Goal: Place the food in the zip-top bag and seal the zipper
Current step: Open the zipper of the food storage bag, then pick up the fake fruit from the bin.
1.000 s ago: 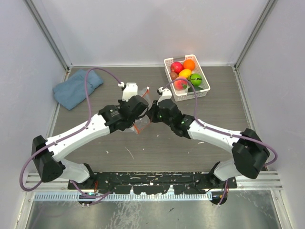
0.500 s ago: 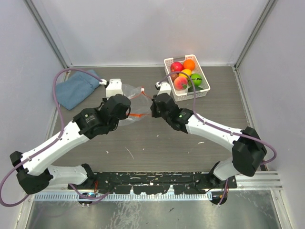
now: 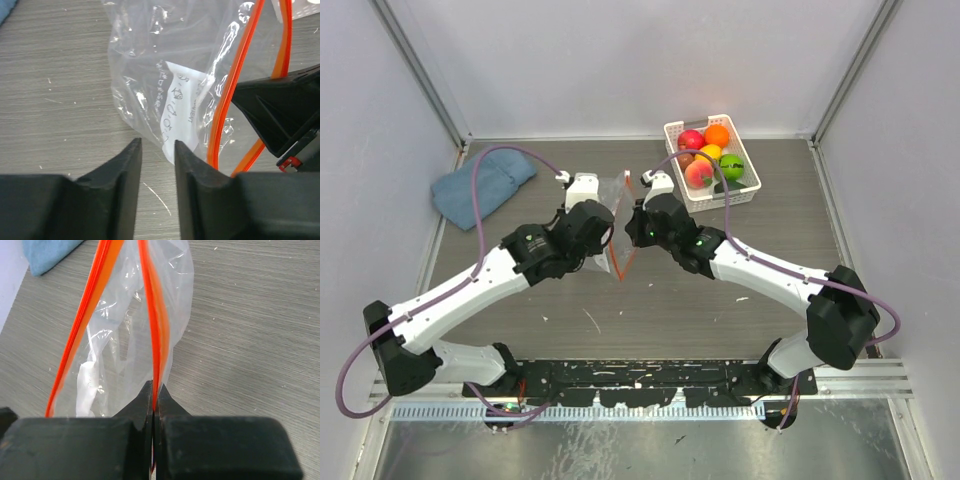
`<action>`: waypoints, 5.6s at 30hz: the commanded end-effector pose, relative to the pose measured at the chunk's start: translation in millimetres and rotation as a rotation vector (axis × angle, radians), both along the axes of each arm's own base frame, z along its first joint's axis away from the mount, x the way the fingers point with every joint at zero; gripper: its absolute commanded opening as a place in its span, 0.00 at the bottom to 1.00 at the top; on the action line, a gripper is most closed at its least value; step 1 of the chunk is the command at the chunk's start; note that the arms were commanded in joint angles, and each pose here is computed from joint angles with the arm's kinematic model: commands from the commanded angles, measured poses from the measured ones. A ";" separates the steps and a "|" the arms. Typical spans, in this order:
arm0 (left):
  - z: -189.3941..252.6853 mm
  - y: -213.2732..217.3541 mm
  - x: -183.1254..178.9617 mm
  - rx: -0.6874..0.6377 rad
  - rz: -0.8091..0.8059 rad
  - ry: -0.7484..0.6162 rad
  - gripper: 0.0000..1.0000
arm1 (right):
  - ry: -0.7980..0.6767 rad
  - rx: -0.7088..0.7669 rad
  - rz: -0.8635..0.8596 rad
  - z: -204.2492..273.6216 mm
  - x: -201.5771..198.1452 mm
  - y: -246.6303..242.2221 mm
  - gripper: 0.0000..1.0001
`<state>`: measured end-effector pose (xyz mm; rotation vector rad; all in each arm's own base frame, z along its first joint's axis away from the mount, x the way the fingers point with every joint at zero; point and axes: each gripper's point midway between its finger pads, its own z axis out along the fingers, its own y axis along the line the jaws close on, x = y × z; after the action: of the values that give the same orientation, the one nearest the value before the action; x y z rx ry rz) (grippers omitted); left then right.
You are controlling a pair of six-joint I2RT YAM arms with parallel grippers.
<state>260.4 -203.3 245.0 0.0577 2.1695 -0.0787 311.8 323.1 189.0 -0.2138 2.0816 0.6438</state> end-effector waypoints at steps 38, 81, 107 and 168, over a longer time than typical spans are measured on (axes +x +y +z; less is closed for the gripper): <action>0.9 9.5 23.9 0.143 0.158 -0.062 0.51 | -0.029 0.106 -0.003 16.6 -2.7 9.6 0.01; -5.5 21.2 18.9 0.271 -0.083 0.008 0.00 | -0.070 0.215 0.130 39.2 -10.4 35.9 0.41; -8.7 41.8 29.2 0.259 -0.019 0.047 0.00 | -0.128 -0.072 -0.226 33.3 99.6 -151.6 0.79; -22.2 23.8 32.5 0.186 0.016 0.178 0.00 | -0.131 -0.247 -0.348 -33.6 236.8 -210.5 0.58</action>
<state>287.6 -174.5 206.6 0.2130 2.3922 0.2027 551.8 116.9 89.2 -0.0377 2.1373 0.1444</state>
